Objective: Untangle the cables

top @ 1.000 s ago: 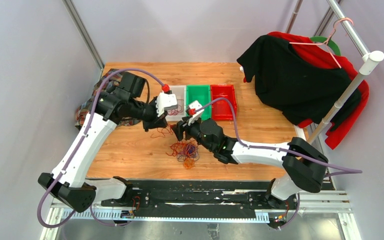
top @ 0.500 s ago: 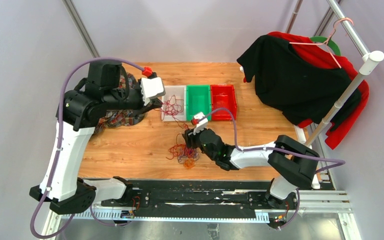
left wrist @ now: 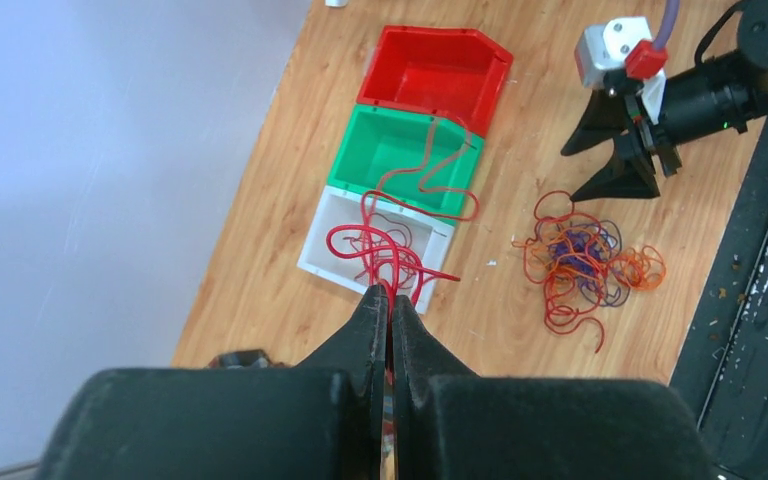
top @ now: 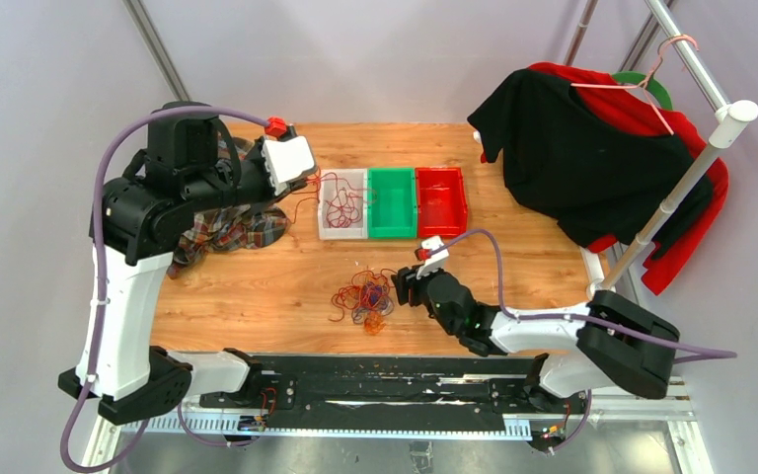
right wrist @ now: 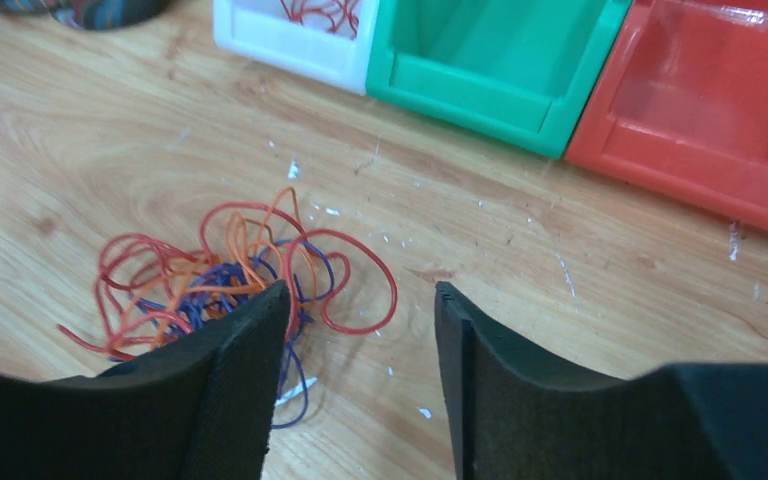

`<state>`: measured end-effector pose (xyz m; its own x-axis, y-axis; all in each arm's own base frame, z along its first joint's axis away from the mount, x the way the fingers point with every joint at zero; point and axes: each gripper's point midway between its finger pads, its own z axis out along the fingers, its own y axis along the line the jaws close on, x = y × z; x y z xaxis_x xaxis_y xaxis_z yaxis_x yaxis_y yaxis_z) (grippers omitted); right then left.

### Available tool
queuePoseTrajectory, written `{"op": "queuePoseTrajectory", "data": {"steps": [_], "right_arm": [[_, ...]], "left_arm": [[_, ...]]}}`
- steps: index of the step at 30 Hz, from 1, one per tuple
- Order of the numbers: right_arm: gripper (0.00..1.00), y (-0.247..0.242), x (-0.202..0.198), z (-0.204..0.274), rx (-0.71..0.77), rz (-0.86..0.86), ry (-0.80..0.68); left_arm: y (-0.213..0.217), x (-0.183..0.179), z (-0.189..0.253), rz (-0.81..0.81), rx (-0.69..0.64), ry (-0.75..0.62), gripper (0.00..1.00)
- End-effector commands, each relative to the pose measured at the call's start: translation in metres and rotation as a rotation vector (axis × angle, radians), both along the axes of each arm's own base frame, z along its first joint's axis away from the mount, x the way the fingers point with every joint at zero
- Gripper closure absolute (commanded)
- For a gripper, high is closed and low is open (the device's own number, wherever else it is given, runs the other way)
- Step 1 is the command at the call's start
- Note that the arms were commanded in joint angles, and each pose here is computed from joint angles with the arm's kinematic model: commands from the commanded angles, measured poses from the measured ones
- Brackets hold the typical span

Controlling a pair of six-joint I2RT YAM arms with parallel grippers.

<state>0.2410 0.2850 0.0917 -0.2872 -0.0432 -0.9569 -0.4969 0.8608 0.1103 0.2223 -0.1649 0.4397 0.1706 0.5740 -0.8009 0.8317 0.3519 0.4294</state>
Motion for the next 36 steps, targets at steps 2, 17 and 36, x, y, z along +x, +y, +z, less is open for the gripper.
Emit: {"op": "queuePoseTrajectory", "data": {"steps": [2,17,36], "right_arm": [[0.39,0.003,0.008,0.057,0.065,-0.01,-0.089],[0.3,0.004,0.018,0.124,0.089,-0.016,-0.199],[0.32,-0.045,0.031,0.104,0.052,-0.161,-0.17]], "left_arm": [[-0.007,-0.005,-0.011,-0.052,0.008,0.029,1.0],[-0.002,0.085,-0.1,0.274,0.056,0.115,0.99],[-0.008,0.243,-0.229,0.66,0.191,0.121,1.0]]}}
